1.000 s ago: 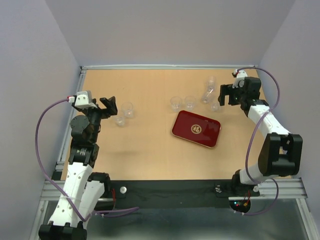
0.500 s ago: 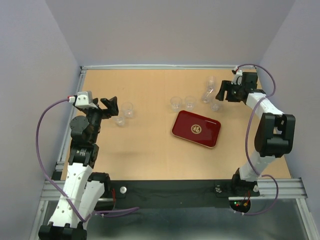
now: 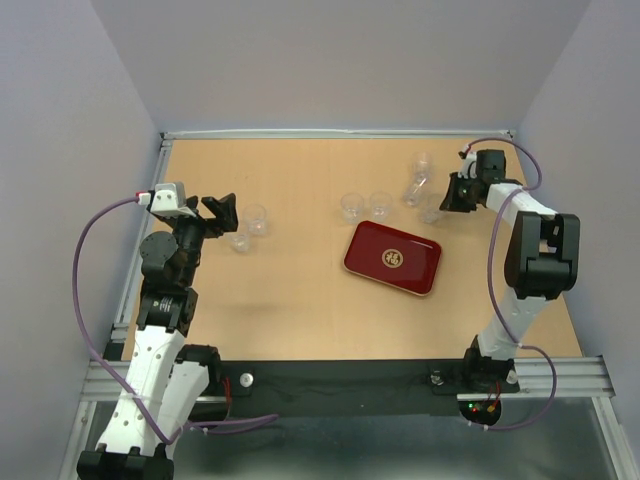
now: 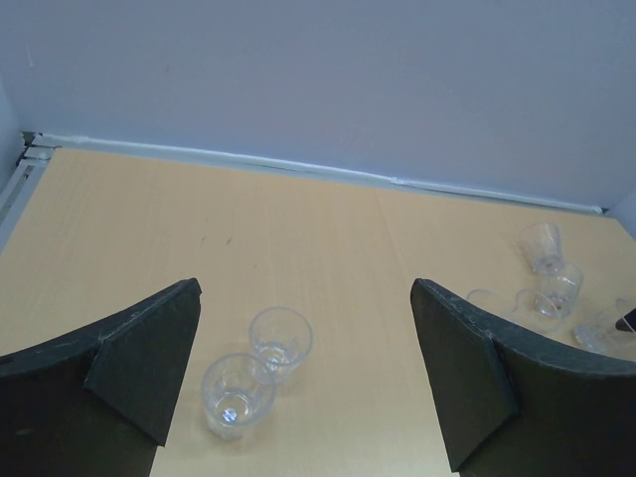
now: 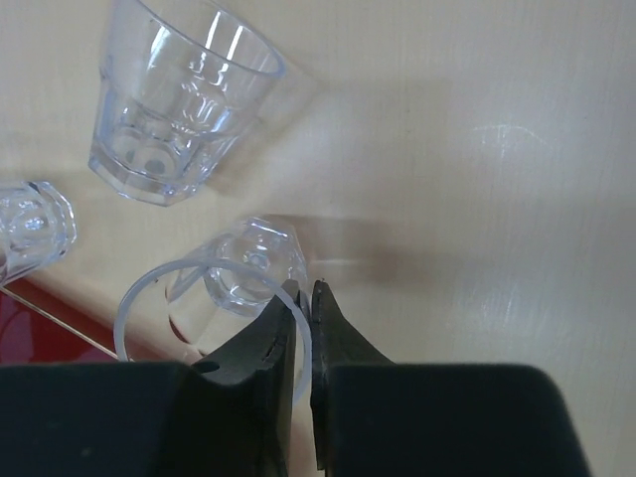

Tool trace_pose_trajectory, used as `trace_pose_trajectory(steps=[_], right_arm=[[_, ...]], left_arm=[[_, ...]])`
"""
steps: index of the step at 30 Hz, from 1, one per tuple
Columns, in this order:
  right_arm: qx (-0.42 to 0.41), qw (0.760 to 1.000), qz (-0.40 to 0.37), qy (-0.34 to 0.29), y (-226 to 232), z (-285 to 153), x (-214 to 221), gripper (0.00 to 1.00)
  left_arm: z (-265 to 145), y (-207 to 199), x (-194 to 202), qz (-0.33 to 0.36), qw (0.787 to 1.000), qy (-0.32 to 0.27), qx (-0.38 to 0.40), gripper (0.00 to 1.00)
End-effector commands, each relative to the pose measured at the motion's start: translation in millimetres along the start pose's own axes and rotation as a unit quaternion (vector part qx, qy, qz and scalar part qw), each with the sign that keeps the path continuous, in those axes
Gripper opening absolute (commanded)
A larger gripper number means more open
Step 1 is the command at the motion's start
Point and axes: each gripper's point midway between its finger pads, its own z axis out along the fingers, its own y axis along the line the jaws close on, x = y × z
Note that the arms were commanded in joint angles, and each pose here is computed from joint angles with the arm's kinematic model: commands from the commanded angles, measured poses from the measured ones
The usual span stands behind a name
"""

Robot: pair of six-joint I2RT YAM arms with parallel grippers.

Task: Place the glasses into the tray

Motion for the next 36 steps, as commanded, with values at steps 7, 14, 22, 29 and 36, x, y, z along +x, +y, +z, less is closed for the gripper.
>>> trace_pose_trajectory(steps=[7, 14, 22, 29, 36], right_arm=[[-0.02, 0.993, -0.096, -0.073, 16.8, -46.7, -42.7, 0.02], [-0.131, 0.974, -0.166, -0.086, 66.2, -65.9, -30.7, 0.02], [-0.205, 0.941, -0.263, -0.061, 138.5, -61.4, 7.1, 0.02], [-0.22, 0.929, -0.294, -0.04, 169.2, -51.4, 24.9, 0.02], [-0.208, 0.921, -0.329, -0.01, 191.5, -32.5, 48.3, 0.02]], left_arm=[[-1.1, -10.7, -18.4, -0.003, 0.999, -0.033, 0.024, 0.98], [-1.1, -11.4, -17.8, -0.003, 0.999, -0.033, 0.026, 0.98], [-1.4, -11.3, -18.3, -0.003, 0.999, -0.034, 0.025, 0.98], [-1.6, -11.6, -18.3, -0.003, 0.999, -0.034, 0.026, 0.98], [-1.6, -11.3, -18.4, -0.002, 0.999, -0.034, 0.026, 0.98]])
